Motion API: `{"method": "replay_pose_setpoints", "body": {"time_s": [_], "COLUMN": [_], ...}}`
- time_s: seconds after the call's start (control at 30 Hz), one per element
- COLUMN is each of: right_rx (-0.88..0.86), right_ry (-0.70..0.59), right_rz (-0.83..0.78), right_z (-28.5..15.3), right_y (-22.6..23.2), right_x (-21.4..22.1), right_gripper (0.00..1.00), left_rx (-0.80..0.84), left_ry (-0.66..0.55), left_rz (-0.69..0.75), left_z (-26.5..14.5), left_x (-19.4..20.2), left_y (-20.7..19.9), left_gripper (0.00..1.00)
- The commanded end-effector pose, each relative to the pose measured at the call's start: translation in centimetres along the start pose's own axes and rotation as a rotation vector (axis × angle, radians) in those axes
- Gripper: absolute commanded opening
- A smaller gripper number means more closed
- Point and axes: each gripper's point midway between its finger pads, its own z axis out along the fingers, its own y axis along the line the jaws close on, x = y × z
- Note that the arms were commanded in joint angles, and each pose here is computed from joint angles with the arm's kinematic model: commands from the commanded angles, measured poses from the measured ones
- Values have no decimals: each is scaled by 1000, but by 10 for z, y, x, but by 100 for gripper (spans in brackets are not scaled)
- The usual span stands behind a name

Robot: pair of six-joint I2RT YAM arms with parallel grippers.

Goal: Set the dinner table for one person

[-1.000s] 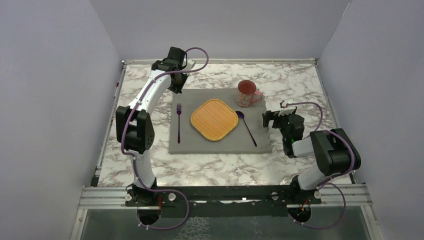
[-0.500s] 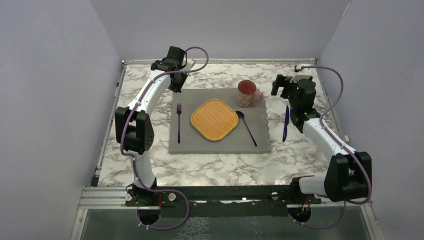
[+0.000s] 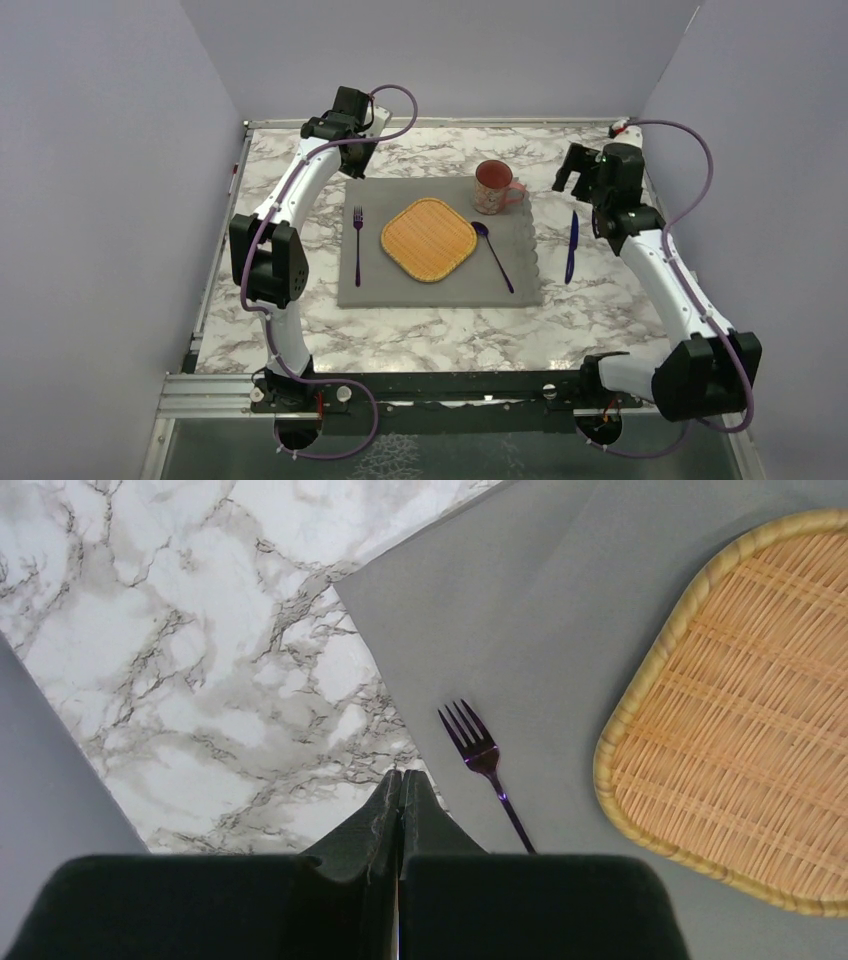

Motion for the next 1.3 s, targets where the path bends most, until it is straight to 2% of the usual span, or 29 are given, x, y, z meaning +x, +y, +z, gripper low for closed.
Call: {"method": "replay_pose_setpoints", "body": {"time_s": [0.0, 0.2, 0.4, 0.53, 0.87, 1.0, 1.17, 1.27], "right_rx": [-49, -307, -461, -563, -577, -603, -802, -724], "right_ry": [22, 273, 287, 377, 480, 436, 359, 397], "right_rz": [188, 365, 377, 386, 426, 395, 354, 388], "right_z": [-31, -43, -63, -86, -118, -117, -126, -116], "right_y": [11, 67, 97, 124, 130, 132, 159, 155], "right_x": [-1, 41, 32, 44, 84, 75, 46, 49], "right_gripper": [100, 100, 100, 100, 100, 100, 100, 100], "left_rx": [30, 56, 90, 109, 75, 30, 1, -18], "left_ry": [-67, -85, -106, -114, -145, -140, -133, -139], "left_rz": [-17, -26, -37, -55, -60, -46, -30, -18], "left_z": [-5, -5, -4, 0, 2, 7, 13, 16], "left_x": [-16, -19, -24, -28, -38, -40, -42, -48], "left_y": [-5, -10, -16, -20, -13, -4, 1, 6], "left_gripper": [0, 0, 0, 0, 0, 0, 0, 0]}}
